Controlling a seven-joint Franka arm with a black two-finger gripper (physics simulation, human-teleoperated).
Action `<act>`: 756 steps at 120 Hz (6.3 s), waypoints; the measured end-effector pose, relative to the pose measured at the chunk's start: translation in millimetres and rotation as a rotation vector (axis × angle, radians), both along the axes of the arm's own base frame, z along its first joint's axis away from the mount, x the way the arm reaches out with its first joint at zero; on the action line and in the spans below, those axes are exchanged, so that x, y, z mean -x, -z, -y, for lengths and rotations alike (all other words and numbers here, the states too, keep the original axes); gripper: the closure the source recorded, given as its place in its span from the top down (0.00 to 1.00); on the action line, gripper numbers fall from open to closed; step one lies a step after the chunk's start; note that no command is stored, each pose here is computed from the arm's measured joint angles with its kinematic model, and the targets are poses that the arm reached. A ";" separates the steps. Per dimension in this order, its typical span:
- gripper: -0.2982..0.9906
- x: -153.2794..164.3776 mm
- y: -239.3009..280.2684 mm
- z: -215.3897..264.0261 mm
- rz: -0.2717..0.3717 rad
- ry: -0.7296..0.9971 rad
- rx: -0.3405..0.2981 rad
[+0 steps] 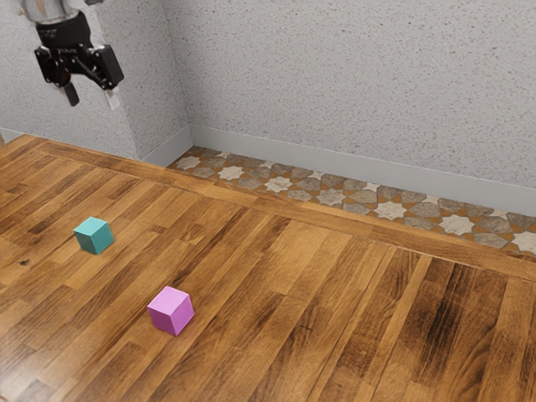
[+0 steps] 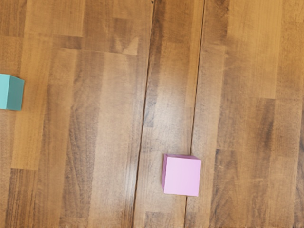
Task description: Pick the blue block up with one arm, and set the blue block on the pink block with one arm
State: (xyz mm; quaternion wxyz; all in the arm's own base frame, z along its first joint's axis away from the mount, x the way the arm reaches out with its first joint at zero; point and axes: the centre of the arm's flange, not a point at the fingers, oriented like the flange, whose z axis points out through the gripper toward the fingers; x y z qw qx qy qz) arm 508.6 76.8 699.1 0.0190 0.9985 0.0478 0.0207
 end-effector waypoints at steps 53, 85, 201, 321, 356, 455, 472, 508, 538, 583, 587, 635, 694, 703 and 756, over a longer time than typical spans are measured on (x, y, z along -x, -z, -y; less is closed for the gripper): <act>0.75 19.2 215.8 -97.0 -0.062 -0.155 0.023; 0.75 23.2 313.9 -178.3 0.202 -0.170 0.002; 0.74 23.1 397.5 -301.2 0.223 0.322 -0.001; 0.74 -37.1 418.9 -276.4 0.284 0.238 0.097; 0.74 -35.9 427.7 -285.1 0.273 0.181 0.106; 0.56 -38.3 432.2 -296.9 0.282 0.074 0.156; 0.51 -43.8 426.6 -290.3 0.284 0.078 0.150; 0.39 -44.3 364.0 -230.9 0.260 0.138 0.043; 0.32 -15.5 316.5 -129.2 0.170 0.164 -0.019; 0.46 13.1 330.3 -34.7 0.057 0.081 0.060; 0.47 12.7 332.0 -34.6 0.057 0.067 0.063; 0.52 8.4 335.3 20.0 0.046 0.066 0.089; 0.53 38.5 338.6 48.5 -0.068 0.043 0.108; 0.54 37.9 338.0 48.2 -0.070 0.040 0.102; 0.54 30.5 338.0 53.0 -0.040 0.024 0.086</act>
